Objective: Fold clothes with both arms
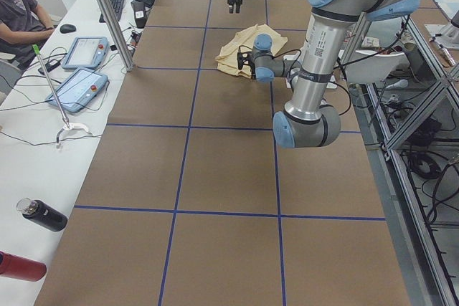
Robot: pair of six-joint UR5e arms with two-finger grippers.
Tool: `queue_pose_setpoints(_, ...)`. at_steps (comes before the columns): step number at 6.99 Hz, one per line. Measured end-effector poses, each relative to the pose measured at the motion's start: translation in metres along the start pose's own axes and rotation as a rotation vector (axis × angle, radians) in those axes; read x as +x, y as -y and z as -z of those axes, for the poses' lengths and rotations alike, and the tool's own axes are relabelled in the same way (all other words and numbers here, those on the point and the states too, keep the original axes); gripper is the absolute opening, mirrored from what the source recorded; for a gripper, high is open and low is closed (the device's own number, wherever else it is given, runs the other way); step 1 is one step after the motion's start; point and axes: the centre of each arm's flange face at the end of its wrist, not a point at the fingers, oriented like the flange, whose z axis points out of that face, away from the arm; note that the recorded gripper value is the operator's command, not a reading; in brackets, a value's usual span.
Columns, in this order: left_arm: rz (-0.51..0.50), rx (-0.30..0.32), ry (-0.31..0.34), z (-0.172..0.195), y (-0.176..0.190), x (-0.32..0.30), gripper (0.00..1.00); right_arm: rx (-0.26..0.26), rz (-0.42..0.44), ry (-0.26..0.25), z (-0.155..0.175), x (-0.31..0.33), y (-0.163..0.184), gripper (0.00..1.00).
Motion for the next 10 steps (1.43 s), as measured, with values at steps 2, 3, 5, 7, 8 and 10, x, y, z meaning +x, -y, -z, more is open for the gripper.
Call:
queue_pose_setpoints(2,0.0,-0.003,0.0,0.001,0.0,0.0,0.0,0.001,-0.002,-0.003,-0.001,0.001,0.001,1.0)
queue_pose_setpoints(3,0.001,-0.003,-0.001,0.004,0.001,0.001,0.0,0.001,-0.003,-0.003,-0.002,0.001,0.002,1.0)
queue_pose_setpoints(5,0.009,0.014,0.005,0.01,0.012,0.002,0.0,0.003,-0.005,-0.004,-0.001,0.002,0.003,1.0)
queue_pose_setpoints(7,0.036,0.078,0.032,0.021,0.055,-0.001,0.0,0.003,-0.006,-0.006,-0.002,0.002,0.003,1.0)
queue_pose_setpoints(8,0.05,0.115,0.043,0.026,0.082,0.0,0.0,0.003,-0.007,-0.008,-0.003,0.003,0.004,1.0)
queue_pose_setpoints(10,0.065,0.182,0.08,0.016,0.139,0.007,0.0,0.011,-0.014,-0.012,-0.003,0.004,0.009,1.0)
